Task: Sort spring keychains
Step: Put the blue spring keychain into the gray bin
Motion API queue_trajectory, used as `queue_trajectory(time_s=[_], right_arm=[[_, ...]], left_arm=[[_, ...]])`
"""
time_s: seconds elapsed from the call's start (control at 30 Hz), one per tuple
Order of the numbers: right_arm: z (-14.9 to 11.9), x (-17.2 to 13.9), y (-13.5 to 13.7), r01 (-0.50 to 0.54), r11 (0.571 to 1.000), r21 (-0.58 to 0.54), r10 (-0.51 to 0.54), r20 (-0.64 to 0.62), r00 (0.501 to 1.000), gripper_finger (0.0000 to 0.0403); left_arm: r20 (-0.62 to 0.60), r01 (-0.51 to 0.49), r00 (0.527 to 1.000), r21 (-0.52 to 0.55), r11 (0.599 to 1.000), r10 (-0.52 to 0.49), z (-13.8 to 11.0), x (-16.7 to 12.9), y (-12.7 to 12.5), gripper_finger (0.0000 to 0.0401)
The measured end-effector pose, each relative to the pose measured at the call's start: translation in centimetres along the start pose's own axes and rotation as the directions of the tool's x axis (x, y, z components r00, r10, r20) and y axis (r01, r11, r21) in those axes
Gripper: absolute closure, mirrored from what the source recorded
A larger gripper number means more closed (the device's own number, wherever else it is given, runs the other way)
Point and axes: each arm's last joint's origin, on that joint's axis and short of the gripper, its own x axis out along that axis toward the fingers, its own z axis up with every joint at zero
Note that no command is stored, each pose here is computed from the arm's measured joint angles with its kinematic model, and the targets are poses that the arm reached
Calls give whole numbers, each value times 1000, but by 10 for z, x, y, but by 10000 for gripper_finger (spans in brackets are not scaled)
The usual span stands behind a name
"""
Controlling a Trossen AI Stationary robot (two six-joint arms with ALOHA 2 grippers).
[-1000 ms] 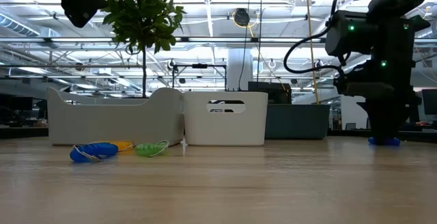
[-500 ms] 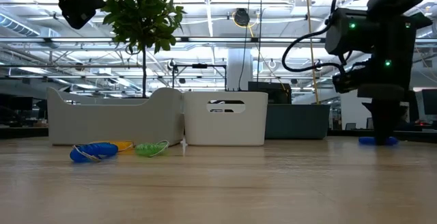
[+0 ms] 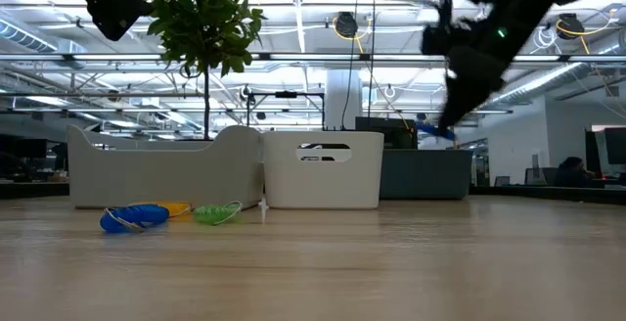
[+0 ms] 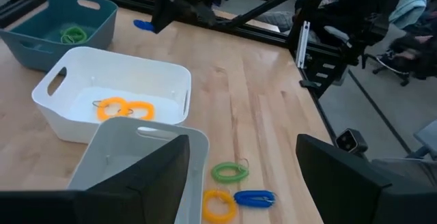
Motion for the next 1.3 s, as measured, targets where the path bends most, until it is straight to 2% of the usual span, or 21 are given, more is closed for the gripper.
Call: queue_trajectory(time_s=[0.13,0.33,0.5,0.6,0.73,0.97,1.2,1.3], right_arm=[[23,-11,9,-59,997,-55,66,150,986,402],[44,-24,19,-96,986,-134,134,314,940,403],[53,-33,29,-16,972,-236,123,445,887,403],[58,-39,34,7,966,-258,131,511,849,403],[65,-46,39,-10,968,-251,162,591,791,403],[75,-49,51,-123,942,-313,310,667,677,402],[82,-44,62,-237,884,-403,463,684,563,402],[86,-44,69,-299,836,-460,549,696,463,402]], left_arm=[[1,-2,1000,-8,1000,2,0,0,0,127],[2,-2,1000,-33,999,2,0,0,0,127],[4,-2,1000,-58,998,3,0,0,0,127],[7,-13,1000,-59,998,14,0,0,0,127],[14,-36,999,-60,998,37,1,0,1,128],[58,-43,997,-57,997,47,4,0,1,128],[87,-35,995,-34,999,38,7,0,0,128],[98,-36,995,2,999,35,8,0,-1,128]])
